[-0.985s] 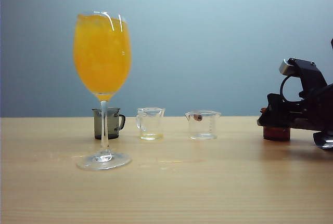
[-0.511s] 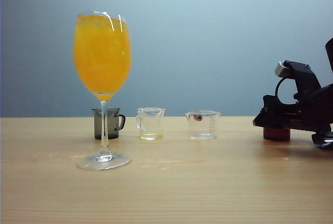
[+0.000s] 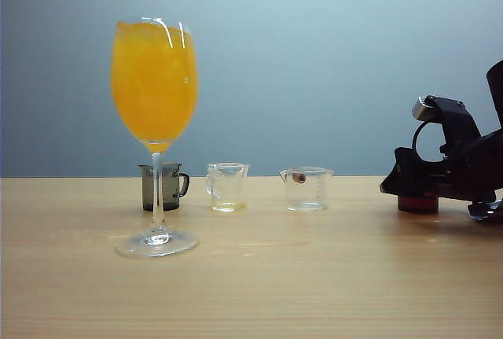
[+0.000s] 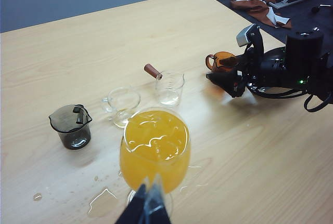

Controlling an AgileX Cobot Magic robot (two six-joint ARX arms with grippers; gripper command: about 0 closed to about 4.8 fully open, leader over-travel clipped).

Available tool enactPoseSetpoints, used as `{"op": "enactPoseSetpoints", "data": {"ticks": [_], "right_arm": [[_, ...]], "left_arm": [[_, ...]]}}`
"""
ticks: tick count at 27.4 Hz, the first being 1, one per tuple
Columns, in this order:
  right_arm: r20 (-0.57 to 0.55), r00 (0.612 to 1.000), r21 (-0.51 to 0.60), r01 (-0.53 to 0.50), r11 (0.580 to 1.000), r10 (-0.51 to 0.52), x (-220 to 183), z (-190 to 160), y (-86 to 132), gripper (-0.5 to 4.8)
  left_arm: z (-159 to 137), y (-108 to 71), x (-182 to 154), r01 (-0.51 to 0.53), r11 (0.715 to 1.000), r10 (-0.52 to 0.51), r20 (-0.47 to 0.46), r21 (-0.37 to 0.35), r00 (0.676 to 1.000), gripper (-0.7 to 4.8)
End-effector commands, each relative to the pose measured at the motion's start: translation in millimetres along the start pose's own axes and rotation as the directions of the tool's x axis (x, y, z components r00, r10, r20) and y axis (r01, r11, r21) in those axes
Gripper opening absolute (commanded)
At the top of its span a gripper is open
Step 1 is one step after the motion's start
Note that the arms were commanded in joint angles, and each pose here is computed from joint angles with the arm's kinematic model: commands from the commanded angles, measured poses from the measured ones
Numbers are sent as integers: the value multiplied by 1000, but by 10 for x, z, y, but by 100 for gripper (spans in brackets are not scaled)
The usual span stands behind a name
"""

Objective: Pick up the fourth measuring cup from the left, pour the grenadine inside into the goblet, and finally put the measuring cup back in its original place.

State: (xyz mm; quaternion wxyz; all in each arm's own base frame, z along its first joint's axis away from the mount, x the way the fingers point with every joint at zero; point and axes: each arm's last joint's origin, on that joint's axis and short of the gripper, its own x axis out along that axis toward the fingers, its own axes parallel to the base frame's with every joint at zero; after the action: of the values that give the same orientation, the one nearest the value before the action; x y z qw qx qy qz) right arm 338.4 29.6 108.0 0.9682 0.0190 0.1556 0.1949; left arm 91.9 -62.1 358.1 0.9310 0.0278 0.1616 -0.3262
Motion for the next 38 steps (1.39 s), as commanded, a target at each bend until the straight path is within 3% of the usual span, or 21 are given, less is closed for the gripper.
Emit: {"op": "enactPoseSetpoints", "data": {"ticks": [1, 4, 6, 9, 11, 12, 23, 38], "right_arm": [[12, 1000, -3, -6, 1000, 6, 2, 13, 5, 479], [13, 1000, -3, -7, 1000, 7, 2, 16, 5, 479], [12, 1000, -2, -7, 1000, 7, 1, 14, 5, 392], [12, 1000, -2, -7, 1000, 7, 1, 14, 5, 219], [12, 1000, -2, -7, 1000, 7, 1, 14, 5, 129], [12, 1000, -2, -7, 1000, 7, 1, 14, 5, 111], [47, 999, -11, -8, 1000, 8, -31, 110, 16, 79], [146, 989, -49, -15, 999, 22, -271, 586, 126, 75]], "left_arm": [[21, -1, -8, 1, 1000, -1, 16, 1, 1000, -5], [21, -1, -8, 1, 1000, -1, 16, 1, 1000, -5], [21, -1, -8, 1, 1000, -1, 16, 1, 1000, -5], [20, -1, -8, 1, 1000, -1, 15, 1, 1000, -5], [19, -1, -8, 1, 1000, -1, 14, 1, 1000, -5], [19, -1, -8, 1, 1000, -1, 14, 1, 1000, -5], [15, -1, -8, 1, 1000, -1, 10, 1, 1000, -5], [-23, -14, -8, 49, 999, -48, -29, 25, 998, -5]]}}
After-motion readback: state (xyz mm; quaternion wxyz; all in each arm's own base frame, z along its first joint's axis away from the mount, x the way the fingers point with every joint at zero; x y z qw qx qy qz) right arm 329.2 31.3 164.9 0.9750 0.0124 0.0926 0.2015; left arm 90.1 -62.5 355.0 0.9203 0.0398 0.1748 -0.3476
